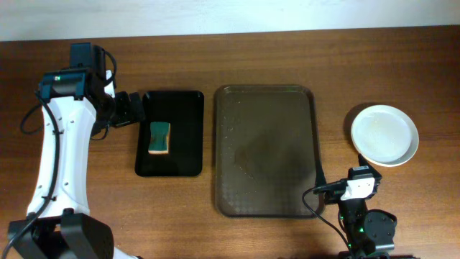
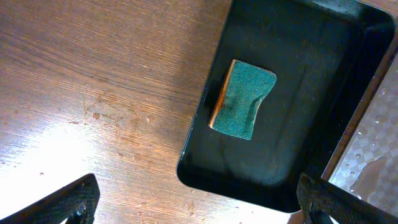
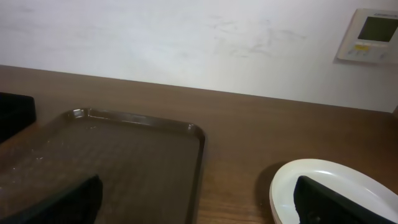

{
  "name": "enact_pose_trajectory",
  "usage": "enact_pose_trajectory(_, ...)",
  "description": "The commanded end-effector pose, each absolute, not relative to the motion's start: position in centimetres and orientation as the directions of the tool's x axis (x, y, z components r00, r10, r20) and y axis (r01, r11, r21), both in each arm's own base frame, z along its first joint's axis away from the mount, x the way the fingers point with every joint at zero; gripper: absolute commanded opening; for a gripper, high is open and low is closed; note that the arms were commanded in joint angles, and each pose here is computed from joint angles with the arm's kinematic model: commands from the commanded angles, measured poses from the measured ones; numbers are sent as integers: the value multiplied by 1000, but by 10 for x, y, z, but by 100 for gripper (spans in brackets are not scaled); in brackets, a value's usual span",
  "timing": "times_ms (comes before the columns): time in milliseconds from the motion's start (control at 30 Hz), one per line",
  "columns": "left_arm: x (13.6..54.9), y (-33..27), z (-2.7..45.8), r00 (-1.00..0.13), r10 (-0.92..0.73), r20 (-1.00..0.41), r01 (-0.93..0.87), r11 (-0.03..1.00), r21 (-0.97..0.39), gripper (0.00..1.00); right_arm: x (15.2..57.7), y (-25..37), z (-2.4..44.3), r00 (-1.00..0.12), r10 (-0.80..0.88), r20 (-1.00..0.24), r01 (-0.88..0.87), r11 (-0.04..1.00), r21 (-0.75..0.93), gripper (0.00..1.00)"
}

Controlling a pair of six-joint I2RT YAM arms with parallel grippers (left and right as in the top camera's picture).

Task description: Clean dirty plates on tray and stack at the side

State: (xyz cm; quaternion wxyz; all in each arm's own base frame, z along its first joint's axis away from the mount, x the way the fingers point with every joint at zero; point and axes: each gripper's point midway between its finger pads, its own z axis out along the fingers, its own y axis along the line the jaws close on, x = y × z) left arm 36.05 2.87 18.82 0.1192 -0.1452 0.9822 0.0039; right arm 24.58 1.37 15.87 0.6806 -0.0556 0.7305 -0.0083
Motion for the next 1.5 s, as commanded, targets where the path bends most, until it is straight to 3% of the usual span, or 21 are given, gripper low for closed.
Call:
enact_pose_trajectory(0,360,31,188,-933,-273,-235,-277,961,-17,100,246,13,156,-70,-99,-993,-68,993,-94,98)
enact_pose_trajectory(300,359,31,193,-930,-272,-248,-276,961,-20,100,246,13,156,-70,-99,-993,-68,993,-94,99)
enact_pose_trajectory(467,339,17,245,-895,-222,-386,-230,973,-26,100,246,13,156,-70,-99,-993,-68,993,-94,98)
enact_pose_trajectory(667,332,17,338,-627,-214,-749,-201,973,-110,100,246,13,156,-70,-99,-993,-68,993,-94,98)
enact_pose_trajectory(767,311,17,349,-504,-212,-837,-185,973,-134,100,246,13,156,-70,-99,-993,-68,993,-94,99)
enact_pose_trajectory(1167,248,10,297,-9,-205,-979,-57,977,-204,100,246,13,156,-70,-99,-993,-68,993,-94,98)
enact_pose_trajectory(1467,235,13,245,204,-199,-959,-28,977,-209,100,246,13,156,-70,-99,-993,-68,993,-94,98)
